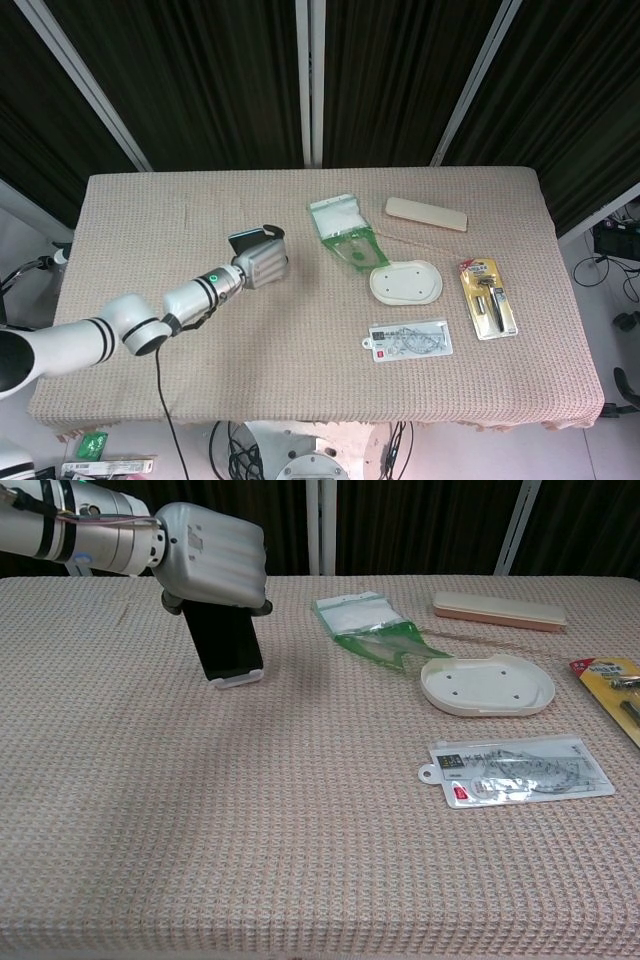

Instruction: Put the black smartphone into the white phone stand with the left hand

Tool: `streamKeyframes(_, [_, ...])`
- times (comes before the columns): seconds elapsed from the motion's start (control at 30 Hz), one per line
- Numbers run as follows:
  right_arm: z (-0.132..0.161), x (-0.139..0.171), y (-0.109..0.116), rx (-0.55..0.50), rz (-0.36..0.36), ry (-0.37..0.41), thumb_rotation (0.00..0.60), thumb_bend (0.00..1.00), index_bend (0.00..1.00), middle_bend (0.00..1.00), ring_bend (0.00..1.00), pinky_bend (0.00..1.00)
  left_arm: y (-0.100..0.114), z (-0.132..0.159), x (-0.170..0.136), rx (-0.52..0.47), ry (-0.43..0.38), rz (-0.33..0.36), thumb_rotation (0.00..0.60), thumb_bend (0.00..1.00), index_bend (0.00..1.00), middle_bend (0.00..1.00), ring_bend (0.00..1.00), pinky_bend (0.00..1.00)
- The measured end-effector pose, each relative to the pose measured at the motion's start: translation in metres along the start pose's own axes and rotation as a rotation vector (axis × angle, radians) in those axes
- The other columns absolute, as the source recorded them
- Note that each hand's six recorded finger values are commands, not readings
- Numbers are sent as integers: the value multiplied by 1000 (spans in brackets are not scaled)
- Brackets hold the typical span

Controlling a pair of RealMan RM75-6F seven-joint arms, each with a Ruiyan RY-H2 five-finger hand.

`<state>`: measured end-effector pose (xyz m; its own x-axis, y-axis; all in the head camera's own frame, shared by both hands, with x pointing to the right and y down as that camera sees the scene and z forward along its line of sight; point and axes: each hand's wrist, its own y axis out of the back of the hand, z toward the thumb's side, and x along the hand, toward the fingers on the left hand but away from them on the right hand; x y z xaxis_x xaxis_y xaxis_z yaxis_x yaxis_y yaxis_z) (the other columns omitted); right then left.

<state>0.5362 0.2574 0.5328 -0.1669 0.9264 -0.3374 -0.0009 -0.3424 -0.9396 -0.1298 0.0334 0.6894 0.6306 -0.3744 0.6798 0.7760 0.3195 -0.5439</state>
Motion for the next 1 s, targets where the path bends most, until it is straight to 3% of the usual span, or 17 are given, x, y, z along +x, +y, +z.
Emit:
streamKeyframes(0.3, [-2, 0, -1, 2, 4, -8, 600, 281, 0, 0, 0, 0, 0, -1, 0, -9, 14, 1, 600, 244, 111, 169, 180, 302])
streamKeyframes(0.83, [1, -3, 2, 2, -2, -1, 600, 282, 0, 0, 0, 0, 2, -5, -8, -56, 55, -5, 600, 109, 36, 33, 79, 198])
streamKeyframes(1.0, [4, -5, 5, 3, -11, 10, 600, 282, 0, 0, 0, 0, 10, -24, -23, -205, 149, 25, 600, 66, 36, 33, 79, 189])
